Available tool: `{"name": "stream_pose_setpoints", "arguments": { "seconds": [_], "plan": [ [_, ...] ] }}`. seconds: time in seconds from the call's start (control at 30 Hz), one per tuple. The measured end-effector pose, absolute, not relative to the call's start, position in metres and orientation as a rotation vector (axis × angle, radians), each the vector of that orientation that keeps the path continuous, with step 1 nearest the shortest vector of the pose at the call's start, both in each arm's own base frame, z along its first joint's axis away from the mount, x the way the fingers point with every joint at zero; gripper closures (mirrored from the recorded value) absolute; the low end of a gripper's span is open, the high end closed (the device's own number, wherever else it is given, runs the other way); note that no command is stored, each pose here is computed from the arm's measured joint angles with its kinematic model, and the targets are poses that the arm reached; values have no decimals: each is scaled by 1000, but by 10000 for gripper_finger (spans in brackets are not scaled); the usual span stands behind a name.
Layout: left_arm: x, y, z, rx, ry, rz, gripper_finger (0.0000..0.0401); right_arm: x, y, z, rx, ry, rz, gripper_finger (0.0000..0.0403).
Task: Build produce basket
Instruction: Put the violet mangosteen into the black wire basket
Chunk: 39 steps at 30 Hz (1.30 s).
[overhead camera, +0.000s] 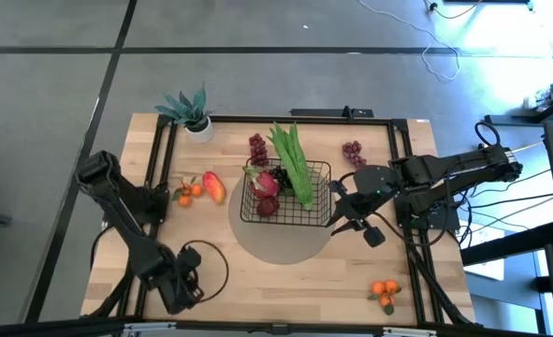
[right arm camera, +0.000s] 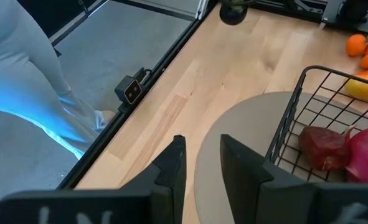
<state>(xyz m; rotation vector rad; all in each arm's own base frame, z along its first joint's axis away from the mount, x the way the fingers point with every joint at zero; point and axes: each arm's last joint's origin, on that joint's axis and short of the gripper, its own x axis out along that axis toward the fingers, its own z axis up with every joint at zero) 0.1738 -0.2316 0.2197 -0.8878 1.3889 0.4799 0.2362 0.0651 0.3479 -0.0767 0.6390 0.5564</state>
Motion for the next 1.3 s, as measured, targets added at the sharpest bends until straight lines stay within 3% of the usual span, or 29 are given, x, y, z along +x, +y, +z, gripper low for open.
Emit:
{"name": "stream_pose_setpoints", "arguments": {
  "seconds": [0.47,0.63,0.87,1.3],
  "plan": [
    [205,-131,294,-920,905,411,167,236,65,348,-82,636,556,318],
    [228,-93,300,-884,775,482,167,236,65,348,-82,636,555,318],
    [269,-57,303,-789,592,441,167,237,64,348,-95,637,521,318],
    [305,-33,263,-743,686,534,167,237,63,348,-100,637,505,318]
  ]
}}
